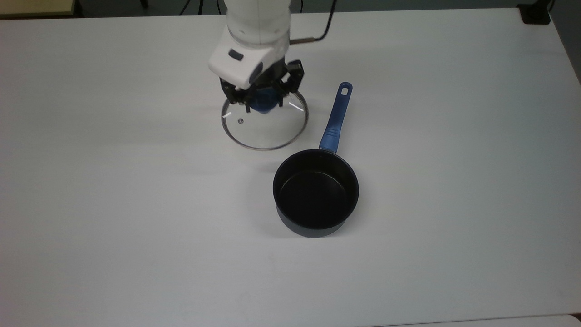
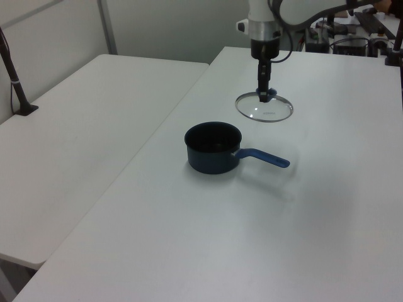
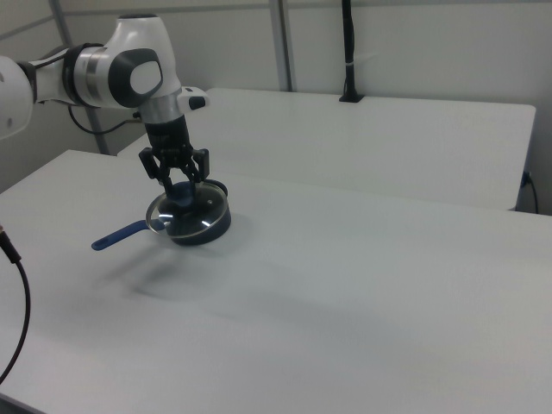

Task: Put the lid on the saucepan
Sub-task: 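Lift the glass lid up off the table by its knob, then carry the lid over the black saucepan and lower it onto the rim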

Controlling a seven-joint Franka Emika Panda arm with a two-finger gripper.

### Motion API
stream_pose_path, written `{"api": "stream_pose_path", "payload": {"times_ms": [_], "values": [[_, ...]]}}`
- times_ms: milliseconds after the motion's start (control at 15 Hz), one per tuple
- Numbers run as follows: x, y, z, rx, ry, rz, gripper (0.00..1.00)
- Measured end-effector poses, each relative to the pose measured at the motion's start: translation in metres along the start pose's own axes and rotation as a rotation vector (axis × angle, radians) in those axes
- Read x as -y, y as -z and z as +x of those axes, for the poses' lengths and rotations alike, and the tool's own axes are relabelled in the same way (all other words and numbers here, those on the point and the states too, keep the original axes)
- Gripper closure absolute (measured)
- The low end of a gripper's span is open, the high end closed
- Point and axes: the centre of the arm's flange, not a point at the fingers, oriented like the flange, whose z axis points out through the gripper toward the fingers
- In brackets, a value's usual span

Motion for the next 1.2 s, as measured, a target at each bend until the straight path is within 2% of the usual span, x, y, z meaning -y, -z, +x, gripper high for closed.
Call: {"api": "stream_pose_path", "payload": {"times_ms": [266,399,799,1198], "values": [[0.013,0.002,0.017,-0.020,-0.023,0.000,0.39],[0.019,0.008,0.030,-0.049,-0.042,0.017,0.39],[0.035,0.003,0.063,-0.082,-0.020,0.001,0.39],[0.053,0.002,0.077,-0.135,-0.014,0.005,0.39]]}}
